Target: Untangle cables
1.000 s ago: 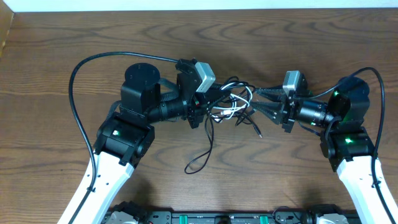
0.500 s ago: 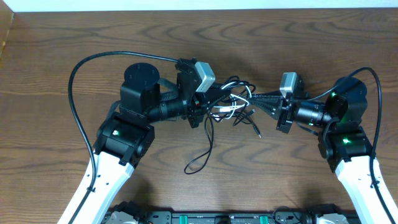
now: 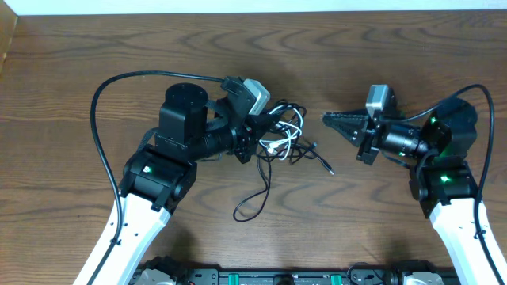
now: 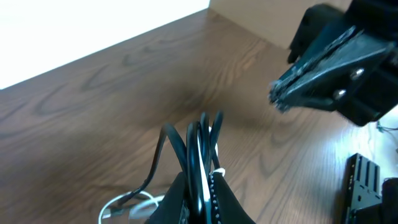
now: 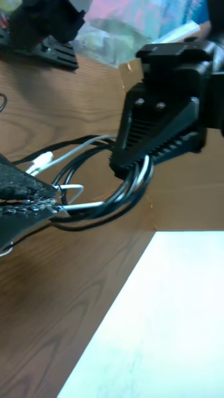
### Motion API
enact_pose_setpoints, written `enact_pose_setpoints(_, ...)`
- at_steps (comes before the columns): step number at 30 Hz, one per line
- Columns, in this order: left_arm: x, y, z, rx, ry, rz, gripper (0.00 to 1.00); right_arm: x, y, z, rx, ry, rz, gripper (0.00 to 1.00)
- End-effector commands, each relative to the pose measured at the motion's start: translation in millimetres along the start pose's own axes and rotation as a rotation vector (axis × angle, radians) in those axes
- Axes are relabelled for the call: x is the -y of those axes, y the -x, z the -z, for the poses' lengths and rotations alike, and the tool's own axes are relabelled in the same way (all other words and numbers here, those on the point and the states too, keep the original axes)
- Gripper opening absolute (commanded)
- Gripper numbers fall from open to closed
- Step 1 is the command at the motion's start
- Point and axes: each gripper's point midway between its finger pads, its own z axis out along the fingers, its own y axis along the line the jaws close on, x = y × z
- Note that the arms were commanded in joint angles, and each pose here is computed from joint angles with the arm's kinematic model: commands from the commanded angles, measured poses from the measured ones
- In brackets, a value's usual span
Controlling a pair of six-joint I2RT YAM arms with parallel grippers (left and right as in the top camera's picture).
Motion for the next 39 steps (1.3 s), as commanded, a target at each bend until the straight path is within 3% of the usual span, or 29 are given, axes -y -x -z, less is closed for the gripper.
enact_pose_setpoints(1, 4, 8, 6, 0.016, -0.003, -0.024, 0.08, 0, 3, 1, 0.009, 0.002, -0.059, 0.01)
enact_pose_setpoints(10, 12, 11, 5, 0.030, -0.058, -0.031, 0.08, 0, -3, 1, -0.008, 0.001, -0.046, 0.01)
enact_pose_setpoints(14, 25, 22, 6, 0.073, -0.130, -0.064, 0.08, 1, -18, 1, -0.052, -0.008, -0.013, 0.17)
enact_pose_setpoints(23, 44, 36, 11, 0.132, -0.238, -0.118, 0.08, 3, -24, 0, -0.073, -0.028, -0.024, 0.43)
enact_pose_setpoints(30, 46, 37, 12, 0.136, -0.247, -0.119, 0.08, -7, -19, -8, -0.060, 0.013, 0.015, 0.56)
enact_pose_setpoints(34, 46, 37, 12, 0.137, -0.247, -0.120, 0.08, -12, -17, -12, -0.057, 0.031, 0.029, 0.57)
enact_pose_setpoints(35, 46, 37, 12, 0.136, -0.248, -0.119, 0.08, -12, -17, -12, -0.056, 0.031, 0.030, 0.54)
enact_pose_setpoints(37, 46, 37, 12, 0.136, -0.248, -0.119, 0.08, -11, -17, -12, -0.057, 0.027, 0.033, 0.38)
enact_pose_setpoints(39, 46, 37, 12, 0.136, -0.247, -0.119, 0.08, -11, -17, -12, -0.057, 0.027, 0.033, 0.30)
